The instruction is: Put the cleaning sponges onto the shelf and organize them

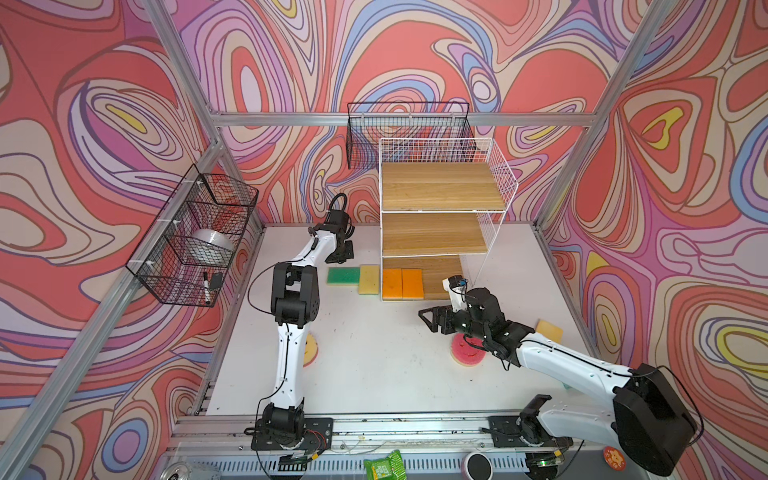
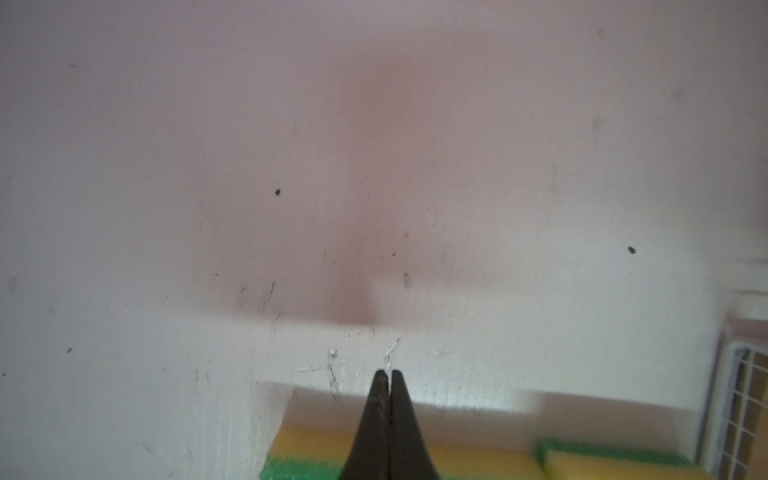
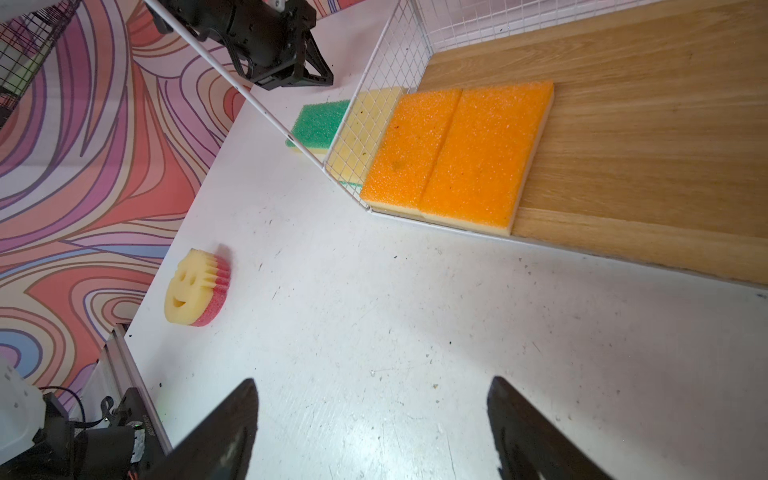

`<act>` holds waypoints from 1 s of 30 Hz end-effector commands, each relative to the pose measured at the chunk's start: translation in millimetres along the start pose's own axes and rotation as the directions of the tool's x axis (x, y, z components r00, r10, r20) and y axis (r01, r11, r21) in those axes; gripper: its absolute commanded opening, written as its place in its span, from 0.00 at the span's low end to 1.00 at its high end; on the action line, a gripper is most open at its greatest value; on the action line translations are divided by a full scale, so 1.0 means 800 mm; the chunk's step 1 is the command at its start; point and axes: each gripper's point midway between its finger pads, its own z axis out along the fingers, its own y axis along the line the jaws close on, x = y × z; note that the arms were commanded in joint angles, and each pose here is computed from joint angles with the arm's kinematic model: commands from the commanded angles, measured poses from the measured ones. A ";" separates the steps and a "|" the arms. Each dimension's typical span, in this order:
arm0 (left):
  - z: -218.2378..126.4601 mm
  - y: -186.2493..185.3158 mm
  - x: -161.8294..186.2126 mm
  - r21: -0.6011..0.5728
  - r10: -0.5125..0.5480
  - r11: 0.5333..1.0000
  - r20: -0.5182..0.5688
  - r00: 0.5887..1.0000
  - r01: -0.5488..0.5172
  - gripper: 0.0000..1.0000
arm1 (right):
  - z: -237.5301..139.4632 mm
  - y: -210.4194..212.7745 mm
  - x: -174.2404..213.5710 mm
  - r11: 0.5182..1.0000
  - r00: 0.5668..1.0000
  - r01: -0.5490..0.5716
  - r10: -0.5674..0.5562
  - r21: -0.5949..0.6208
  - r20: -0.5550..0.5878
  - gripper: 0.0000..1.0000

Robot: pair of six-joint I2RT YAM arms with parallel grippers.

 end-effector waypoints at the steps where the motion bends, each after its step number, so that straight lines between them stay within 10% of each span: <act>1: 0.011 0.006 0.021 -0.002 -0.001 1.000 -0.059 0.998 0.001 0.00 | -0.005 0.002 0.004 1.000 1.000 -0.011 0.011 -0.011 -0.002 0.89; 30: -0.077 -0.005 0.186 0.125 -0.147 0.979 -0.108 0.983 0.160 0.00 | -0.022 0.007 0.001 0.999 0.999 -0.035 0.035 -0.013 0.019 0.89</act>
